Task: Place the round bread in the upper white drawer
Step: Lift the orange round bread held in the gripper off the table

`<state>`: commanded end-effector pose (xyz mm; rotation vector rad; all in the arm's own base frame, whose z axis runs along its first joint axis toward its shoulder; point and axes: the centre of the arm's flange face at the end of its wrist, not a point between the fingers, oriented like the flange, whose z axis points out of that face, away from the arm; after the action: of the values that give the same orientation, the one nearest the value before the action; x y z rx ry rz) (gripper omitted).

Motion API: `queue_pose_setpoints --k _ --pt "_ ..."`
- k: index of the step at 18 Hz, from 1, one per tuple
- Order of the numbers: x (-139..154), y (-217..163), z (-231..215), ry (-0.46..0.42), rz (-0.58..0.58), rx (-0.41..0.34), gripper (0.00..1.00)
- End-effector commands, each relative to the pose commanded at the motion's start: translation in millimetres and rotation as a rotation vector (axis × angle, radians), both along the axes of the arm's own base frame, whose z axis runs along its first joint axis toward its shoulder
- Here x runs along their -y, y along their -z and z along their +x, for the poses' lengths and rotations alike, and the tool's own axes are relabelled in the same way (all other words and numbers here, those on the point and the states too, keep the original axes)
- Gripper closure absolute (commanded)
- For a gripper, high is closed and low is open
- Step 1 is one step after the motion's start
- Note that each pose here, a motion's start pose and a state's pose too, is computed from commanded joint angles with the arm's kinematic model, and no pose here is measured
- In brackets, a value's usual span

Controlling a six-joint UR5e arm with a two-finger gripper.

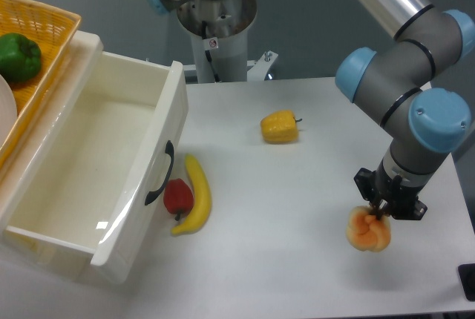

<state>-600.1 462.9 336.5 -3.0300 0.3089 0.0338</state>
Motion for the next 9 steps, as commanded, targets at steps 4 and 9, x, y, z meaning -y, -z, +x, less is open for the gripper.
queue_pose_setpoints --k 4,9 --pt "0.0 0.2 0.7 0.000 -0.001 0.008 1.00" --pt "-7.1 -5.4 0.5 -0.068 0.035 0.035 1.00"
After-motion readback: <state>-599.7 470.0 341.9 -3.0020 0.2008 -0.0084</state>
